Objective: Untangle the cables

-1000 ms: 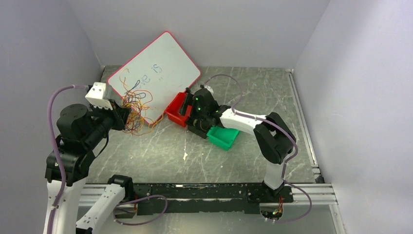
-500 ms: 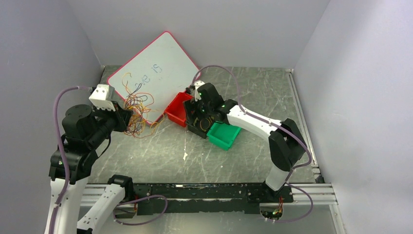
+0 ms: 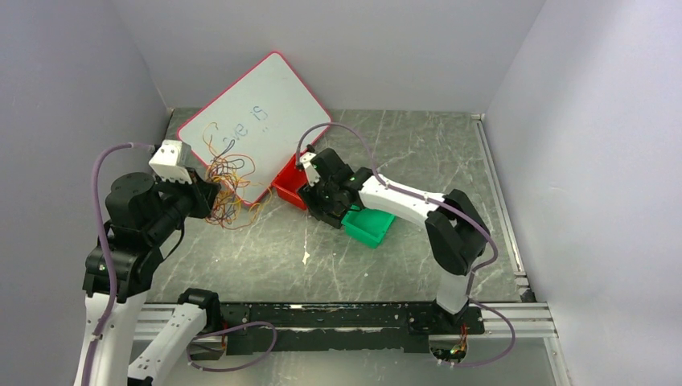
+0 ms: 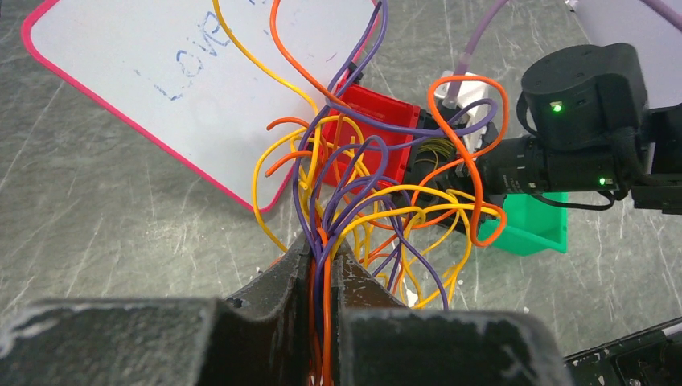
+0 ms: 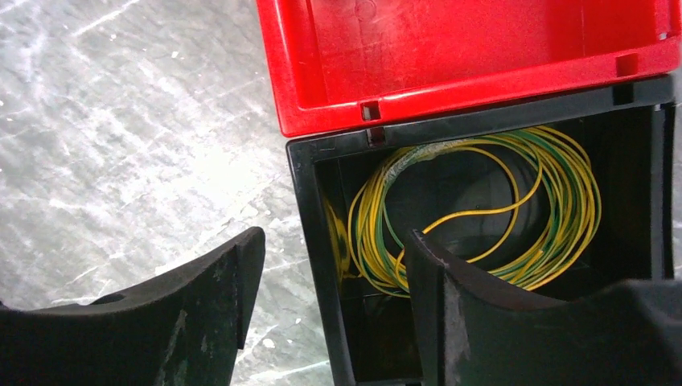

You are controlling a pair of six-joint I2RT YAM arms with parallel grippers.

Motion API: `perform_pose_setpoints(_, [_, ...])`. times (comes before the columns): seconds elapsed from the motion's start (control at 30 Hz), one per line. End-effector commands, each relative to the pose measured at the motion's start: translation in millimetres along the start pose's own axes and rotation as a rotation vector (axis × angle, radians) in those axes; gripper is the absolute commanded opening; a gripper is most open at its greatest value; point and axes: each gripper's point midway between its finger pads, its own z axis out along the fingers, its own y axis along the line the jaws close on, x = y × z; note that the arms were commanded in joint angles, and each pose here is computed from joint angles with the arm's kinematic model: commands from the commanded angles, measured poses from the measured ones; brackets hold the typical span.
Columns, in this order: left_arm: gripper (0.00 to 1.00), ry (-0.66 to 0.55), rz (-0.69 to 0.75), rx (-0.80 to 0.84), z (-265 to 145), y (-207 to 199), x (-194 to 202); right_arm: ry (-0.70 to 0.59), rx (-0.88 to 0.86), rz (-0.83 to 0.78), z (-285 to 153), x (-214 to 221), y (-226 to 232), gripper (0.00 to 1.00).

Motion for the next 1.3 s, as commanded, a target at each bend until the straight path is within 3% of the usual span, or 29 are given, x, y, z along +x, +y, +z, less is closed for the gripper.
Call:
perform_pose_setpoints(0.0, [0.12,-0.022,-0.001,0.004,0,-1,-3,0.044,0.043,-0.040,10,5,-6,0.65])
perform_pose_setpoints(0.23, [0.12,-0.028,0.005,-0.002,0,0,-7,0.025,0.117,0.017,14,1,-16,0.51])
perform_pose_setpoints(0.57, [0.12,-0.029,0.008,-0.015,-2,2,-7,-0.010,0.208,0.218,11,4,-23,0.10])
perform_pose_setpoints(0.67, [0.12,-0.026,0.010,-0.012,-1,2,-7,-0.055,0.255,0.316,4,1,-27,0.04])
perform_pose_setpoints(0.93, [0.12,-0.026,0.010,-0.016,-2,2,-7,-0.166,0.347,0.529,-21,-6,-38,0.00])
perform_pose_setpoints(1.13, [0.12,-0.027,0.011,-0.024,-3,3,-6,-0.185,0.350,0.527,-25,-7,-39,0.00])
perform_pose_setpoints(1.27, [0.12,-0.025,0.008,-0.023,-3,3,-5,-0.163,0.477,0.580,-26,8,-59,0.00])
